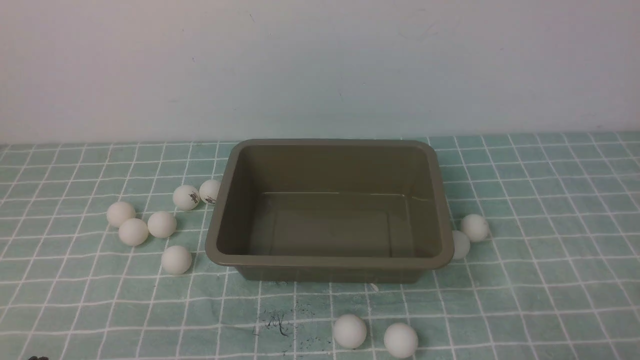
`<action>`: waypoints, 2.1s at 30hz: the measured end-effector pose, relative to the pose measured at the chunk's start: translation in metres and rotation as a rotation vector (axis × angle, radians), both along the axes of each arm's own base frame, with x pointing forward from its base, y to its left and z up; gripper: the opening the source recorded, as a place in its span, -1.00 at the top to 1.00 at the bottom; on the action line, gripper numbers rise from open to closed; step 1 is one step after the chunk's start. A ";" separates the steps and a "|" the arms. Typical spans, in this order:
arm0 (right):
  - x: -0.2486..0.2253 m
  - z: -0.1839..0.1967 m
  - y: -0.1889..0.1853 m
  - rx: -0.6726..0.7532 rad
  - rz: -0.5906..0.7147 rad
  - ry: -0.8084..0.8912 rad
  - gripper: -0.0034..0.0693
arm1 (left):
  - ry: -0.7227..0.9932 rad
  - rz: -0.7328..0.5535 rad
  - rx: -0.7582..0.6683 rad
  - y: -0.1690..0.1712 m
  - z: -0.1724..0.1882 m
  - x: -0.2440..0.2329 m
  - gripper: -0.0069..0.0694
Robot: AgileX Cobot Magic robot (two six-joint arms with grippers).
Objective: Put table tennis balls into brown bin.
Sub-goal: 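Reach for and grasp a ping pong ball on the table beside the basket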
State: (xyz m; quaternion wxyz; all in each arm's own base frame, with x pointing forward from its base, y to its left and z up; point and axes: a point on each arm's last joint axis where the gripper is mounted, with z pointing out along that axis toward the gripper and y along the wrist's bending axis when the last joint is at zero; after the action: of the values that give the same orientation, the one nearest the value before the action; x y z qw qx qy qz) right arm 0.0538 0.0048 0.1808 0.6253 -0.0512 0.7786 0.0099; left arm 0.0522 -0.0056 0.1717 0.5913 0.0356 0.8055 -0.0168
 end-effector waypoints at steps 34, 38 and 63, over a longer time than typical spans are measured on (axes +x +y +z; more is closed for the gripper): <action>0.001 0.001 0.001 0.041 -0.001 -0.021 0.94 | -0.351 0.075 -0.233 0.004 0.032 0.004 0.83; 0.002 0.014 0.003 0.449 -0.023 -0.135 0.94 | -0.570 0.155 -0.447 0.013 0.051 0.001 0.83; 0.058 0.126 0.026 0.374 0.110 0.308 0.94 | 0.967 -0.083 -0.102 -0.032 0.083 0.226 0.83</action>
State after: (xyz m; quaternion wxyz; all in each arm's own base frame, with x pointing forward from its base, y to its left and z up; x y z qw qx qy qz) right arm 0.1121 0.0307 0.3067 0.4966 0.0251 0.8453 0.1955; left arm 0.2784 -0.0372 0.2543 0.1494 0.0268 0.9839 -0.0944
